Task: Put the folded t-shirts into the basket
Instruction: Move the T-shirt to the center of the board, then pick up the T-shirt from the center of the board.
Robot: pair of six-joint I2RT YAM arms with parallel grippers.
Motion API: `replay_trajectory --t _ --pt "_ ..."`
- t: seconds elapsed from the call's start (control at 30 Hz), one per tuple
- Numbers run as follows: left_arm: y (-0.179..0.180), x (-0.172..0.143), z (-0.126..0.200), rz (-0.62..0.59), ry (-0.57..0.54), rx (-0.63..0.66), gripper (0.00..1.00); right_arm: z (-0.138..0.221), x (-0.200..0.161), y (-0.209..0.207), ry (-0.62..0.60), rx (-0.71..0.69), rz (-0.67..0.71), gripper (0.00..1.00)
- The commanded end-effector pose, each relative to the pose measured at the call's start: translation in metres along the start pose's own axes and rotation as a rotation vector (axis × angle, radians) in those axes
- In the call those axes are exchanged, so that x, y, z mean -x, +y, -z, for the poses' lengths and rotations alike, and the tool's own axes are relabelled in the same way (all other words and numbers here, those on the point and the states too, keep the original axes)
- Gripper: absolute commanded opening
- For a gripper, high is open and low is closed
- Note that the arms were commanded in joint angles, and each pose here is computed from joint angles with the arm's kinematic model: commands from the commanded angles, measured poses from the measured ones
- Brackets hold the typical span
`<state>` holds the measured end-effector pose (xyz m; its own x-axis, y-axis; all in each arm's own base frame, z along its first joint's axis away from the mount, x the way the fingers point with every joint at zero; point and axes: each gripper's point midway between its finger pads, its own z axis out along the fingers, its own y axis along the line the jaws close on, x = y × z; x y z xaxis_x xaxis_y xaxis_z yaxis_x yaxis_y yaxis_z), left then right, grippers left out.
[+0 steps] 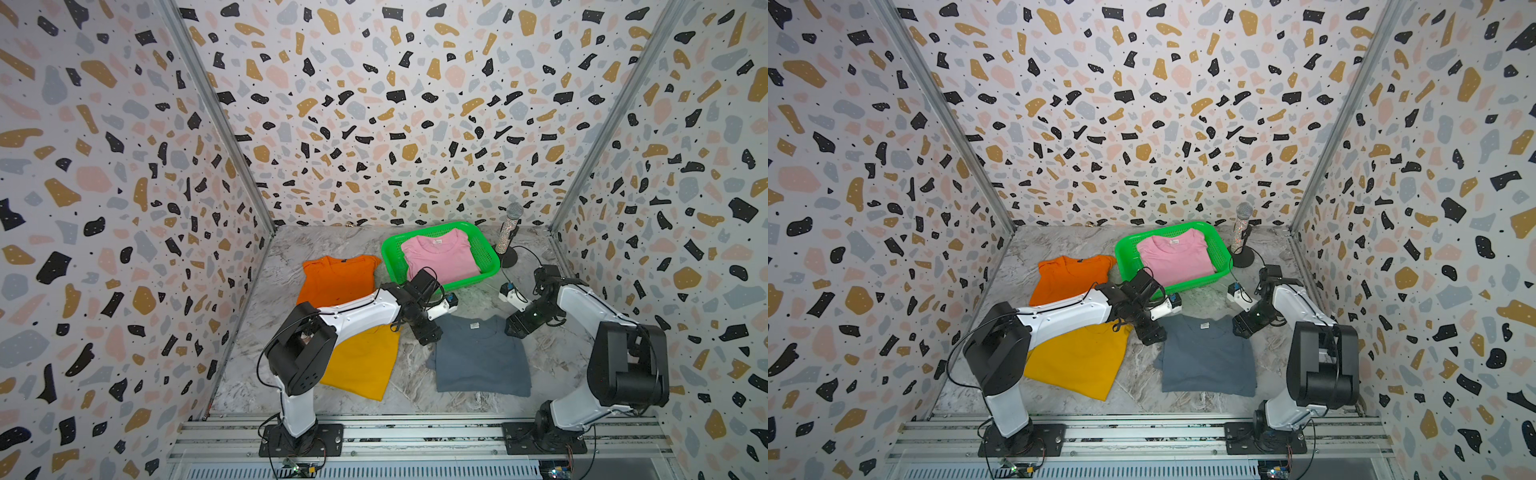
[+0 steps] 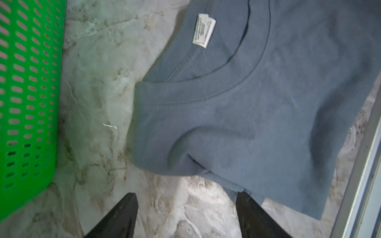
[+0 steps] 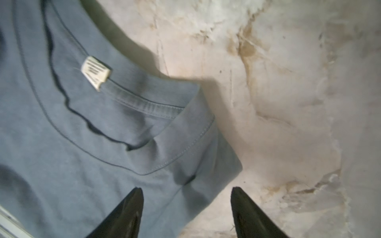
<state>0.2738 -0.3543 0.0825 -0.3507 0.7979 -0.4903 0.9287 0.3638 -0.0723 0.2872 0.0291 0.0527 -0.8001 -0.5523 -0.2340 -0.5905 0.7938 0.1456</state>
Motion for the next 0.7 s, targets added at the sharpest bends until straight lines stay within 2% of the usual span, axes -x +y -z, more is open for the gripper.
replay_trajectory --t 0.0,0.4,0.67 --pt "0.01 0.016 -0.014 0.046 -0.015 0.028 0.78 -0.001 0.005 -0.01 0.01 -0.024 -0.05 0.71" --pt "0.009 0.01 -0.049 0.048 0.053 0.031 0.83 -0.031 -0.006 -0.002 0.075 0.077 -0.082 0.63" --pt "0.001 -0.005 -0.07 0.061 0.126 0.0 0.76 -0.04 -0.01 0.008 0.11 0.137 -0.077 0.54"
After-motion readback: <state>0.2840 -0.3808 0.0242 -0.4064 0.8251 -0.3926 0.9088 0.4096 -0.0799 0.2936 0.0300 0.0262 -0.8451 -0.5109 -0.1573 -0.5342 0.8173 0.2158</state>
